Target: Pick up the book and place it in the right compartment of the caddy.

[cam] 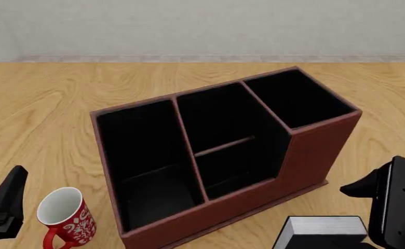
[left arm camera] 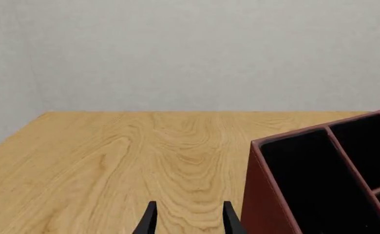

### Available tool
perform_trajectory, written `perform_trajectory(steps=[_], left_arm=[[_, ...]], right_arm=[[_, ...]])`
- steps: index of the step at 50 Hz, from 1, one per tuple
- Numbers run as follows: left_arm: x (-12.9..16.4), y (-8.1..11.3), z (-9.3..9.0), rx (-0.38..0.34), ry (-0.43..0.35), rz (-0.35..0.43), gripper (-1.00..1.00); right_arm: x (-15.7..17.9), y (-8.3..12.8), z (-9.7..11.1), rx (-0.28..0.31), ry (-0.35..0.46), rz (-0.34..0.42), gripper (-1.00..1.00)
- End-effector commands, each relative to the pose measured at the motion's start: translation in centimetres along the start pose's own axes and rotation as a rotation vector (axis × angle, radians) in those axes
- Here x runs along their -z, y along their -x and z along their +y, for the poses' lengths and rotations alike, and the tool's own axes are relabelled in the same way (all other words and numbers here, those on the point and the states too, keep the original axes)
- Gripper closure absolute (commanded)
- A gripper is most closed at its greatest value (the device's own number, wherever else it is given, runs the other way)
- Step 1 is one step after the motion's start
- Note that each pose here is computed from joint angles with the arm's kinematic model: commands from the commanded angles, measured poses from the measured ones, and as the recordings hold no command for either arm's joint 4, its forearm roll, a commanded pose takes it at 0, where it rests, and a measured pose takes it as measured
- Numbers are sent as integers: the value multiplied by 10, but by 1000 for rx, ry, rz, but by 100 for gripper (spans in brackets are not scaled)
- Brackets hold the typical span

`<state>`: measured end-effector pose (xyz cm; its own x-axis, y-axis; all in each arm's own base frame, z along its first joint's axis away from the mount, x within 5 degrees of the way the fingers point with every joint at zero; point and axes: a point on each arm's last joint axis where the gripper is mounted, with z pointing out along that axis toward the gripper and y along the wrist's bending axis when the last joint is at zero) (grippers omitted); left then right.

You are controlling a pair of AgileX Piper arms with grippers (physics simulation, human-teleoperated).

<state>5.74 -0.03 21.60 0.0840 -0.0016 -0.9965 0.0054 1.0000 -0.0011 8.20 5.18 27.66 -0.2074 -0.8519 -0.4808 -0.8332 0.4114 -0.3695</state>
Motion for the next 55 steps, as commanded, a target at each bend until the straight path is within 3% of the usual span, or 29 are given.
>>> perform_trajectory(steps=[1,53,54,55], left_arm=[[0,0,0,0,0,0,-100],[1,0,0,-1,0,-3,-100],[1,0,0,-1,0,-3,-100],[1,0,0,-1,0,-3,-100]], right_arm=[[-11,-5,7,1,29,14,-100],[-63,8,11,-41,101,46,-100],[-63,9,11,-41,102,45,100],[-64,9,12,-42,106,46,100]])
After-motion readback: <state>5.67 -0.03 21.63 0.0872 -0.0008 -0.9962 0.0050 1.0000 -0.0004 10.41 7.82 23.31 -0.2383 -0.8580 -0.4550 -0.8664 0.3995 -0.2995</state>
